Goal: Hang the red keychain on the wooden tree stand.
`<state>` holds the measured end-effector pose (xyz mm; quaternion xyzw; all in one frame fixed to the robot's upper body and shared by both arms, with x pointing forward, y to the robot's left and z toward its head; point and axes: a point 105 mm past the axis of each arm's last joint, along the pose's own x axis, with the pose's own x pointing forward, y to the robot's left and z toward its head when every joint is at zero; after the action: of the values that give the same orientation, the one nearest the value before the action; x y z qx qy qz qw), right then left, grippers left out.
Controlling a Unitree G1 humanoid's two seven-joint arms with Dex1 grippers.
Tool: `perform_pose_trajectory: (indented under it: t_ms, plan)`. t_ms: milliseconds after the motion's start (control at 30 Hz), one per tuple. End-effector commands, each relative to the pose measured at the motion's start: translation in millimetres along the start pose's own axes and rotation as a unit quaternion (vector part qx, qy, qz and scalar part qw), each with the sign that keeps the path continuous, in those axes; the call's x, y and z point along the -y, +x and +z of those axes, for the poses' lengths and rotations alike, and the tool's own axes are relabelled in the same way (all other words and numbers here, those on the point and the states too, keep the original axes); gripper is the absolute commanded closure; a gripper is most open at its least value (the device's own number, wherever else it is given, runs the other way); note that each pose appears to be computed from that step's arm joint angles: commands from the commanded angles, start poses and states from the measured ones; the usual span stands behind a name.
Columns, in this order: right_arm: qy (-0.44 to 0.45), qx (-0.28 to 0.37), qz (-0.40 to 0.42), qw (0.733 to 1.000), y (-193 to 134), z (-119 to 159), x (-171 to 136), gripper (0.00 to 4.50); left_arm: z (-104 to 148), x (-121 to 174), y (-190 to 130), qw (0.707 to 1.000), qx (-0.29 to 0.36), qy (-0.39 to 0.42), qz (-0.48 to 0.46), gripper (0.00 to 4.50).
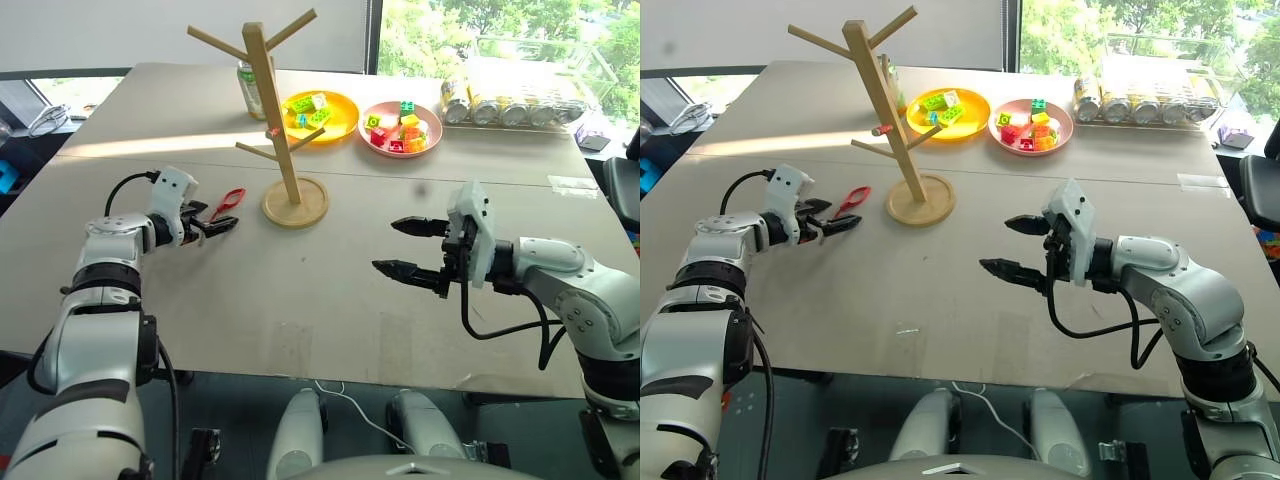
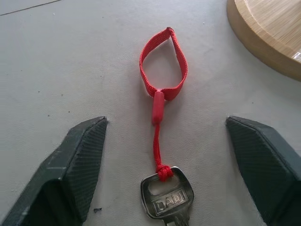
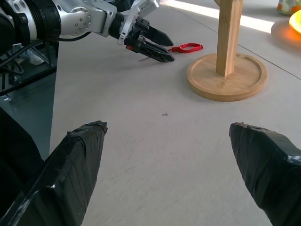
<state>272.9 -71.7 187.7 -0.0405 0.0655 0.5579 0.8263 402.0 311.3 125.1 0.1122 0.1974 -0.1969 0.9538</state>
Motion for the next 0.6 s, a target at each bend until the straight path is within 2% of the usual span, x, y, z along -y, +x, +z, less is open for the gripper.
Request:
perform_pose_trajectory:
  t_ms: [33,167,300,467,600]
  plan:
    - [-0.026,0.015,0.003,1.0,-3.0,15.0,-4.2,0.0,6.8,-1.0,1.8,1.0,0.016,0.005,0.007,2.35]
    - [-0.025,0.016,0.003,1.0,-1.0,15.4,-4.0,0.0,12.6,-0.2,6.9,0.999,0.028,0.001,0.018,4.38]
    - [-0.026,0.016,0.003,1.0,0.5,16.1,-3.9,0.0,8.7,9.3,14.0,1.0,0.015,0.009,-0.001,4.47]
    - [-0.028,0.016,-0.003,0.999,-0.3,16.0,-1.5,0.0,8.0,7.3,11.1,1.0,0.02,0.009,0.0,4.47]
    - [-0.032,0.014,-0.024,0.999,-3.9,11.6,-0.9,0.0,30.6,-2.6,-4.0,0.995,0.098,-0.025,0.007,4.47]
